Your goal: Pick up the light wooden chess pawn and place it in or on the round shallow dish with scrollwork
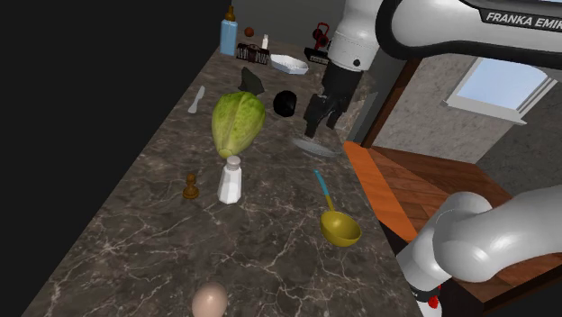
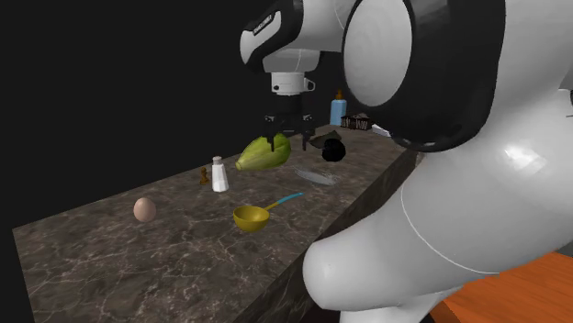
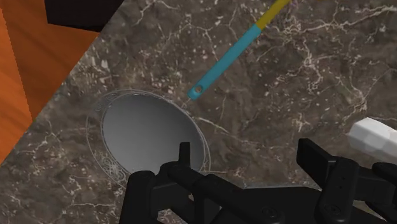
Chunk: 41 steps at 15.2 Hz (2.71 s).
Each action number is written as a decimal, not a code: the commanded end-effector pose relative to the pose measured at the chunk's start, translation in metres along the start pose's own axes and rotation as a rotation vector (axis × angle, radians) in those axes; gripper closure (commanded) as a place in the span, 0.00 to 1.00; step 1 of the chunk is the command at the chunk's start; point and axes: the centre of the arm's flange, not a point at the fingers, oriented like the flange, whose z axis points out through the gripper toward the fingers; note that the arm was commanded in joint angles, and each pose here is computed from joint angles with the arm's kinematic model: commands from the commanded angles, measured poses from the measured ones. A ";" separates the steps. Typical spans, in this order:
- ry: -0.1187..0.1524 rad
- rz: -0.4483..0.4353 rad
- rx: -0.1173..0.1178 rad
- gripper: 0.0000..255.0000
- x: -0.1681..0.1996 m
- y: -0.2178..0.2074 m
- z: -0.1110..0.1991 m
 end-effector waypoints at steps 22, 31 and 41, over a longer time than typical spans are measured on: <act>-0.076 -0.025 0.002 0.00 0.106 -0.281 0.059; -0.076 -0.025 0.002 0.00 0.103 -0.281 0.098; -0.076 -0.025 0.002 1.00 0.102 -0.280 0.096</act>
